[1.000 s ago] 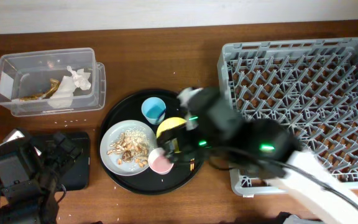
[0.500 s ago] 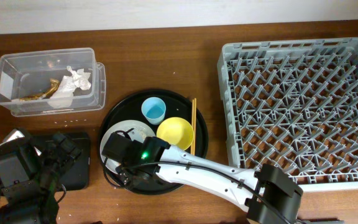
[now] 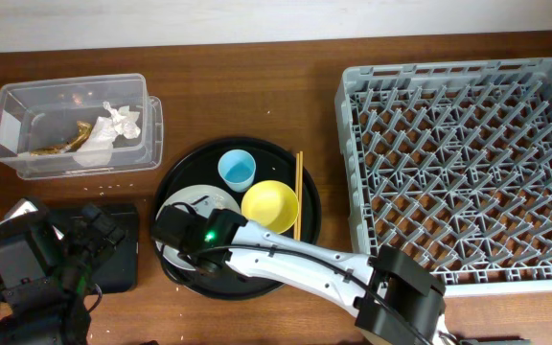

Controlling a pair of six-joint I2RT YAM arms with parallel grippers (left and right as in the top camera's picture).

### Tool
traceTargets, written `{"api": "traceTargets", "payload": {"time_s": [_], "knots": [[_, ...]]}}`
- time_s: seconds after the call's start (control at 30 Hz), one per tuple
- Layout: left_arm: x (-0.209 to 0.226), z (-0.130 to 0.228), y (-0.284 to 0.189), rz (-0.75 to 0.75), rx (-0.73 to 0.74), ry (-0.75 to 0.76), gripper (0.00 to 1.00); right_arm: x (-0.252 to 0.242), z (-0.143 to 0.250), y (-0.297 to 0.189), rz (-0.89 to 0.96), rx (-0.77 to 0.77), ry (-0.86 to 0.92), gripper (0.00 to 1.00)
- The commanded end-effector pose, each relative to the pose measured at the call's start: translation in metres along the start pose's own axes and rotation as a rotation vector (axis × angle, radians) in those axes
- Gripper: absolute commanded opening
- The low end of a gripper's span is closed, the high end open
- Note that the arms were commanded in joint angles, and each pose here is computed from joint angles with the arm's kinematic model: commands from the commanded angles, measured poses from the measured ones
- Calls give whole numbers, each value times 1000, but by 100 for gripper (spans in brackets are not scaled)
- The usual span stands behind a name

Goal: Sort waste into correct bins and load items into the dishwasher rack
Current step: 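Reach the right gripper to the pink cup and grasp its rim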

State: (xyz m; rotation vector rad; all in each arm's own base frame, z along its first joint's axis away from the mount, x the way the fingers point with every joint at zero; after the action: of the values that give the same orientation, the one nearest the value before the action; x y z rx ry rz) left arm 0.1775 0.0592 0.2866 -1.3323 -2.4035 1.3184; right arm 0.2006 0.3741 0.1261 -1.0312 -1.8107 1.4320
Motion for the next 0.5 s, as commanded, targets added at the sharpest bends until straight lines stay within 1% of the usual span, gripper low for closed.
{"api": "traceTargets", "payload": {"time_s": [0.0,0.17,0.2,0.23,0.27,0.3,0.33,0.37,0.4,0.43,0.47], "knots": [[-1,0,0,6,-1,4,99,4,-6,-13,-5,-28,3,4],[-1,0,0,6,-1,4,99,-9,-21,-59,-19,-52,11,4],[-1,0,0,6,-1,4,99,-10,-19,-64,-23,-35,2,10],[-1,0,0,6,-1,4,99,-10,-14,-63,-26,-6,-2,24],[-1,0,0,6,-1,4,99,-9,-11,-63,-39,14,-3,32],[-1,0,0,6,-1,4,99,-7,-6,-64,-55,47,-6,37],[-1,0,0,6,-1,4,99,-6,-1,-63,-70,75,-7,39],[-1,0,0,6,-1,4,99,1,5,-64,-126,117,-38,41],[-1,0,0,6,-1,4,99,15,13,-65,-186,139,-126,41],[-1,0,0,6,-1,4,99,16,16,-63,-110,108,-138,41],[-1,0,0,6,-1,4,99,14,18,-58,-42,86,-95,41]]}}
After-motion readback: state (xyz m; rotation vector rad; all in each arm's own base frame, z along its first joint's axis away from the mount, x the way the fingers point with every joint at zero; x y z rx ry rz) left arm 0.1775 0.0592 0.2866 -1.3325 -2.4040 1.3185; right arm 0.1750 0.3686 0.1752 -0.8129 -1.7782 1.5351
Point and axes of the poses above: each gripper's point midway between its finger pads, its own y axis out along the fingers, its own x axis along the line the jaws close on, z = x × y, the point moved 5 cm from there along -y, back along the fingers, and after that the axes turned 1 degree about -y, right-handed, at the moved point
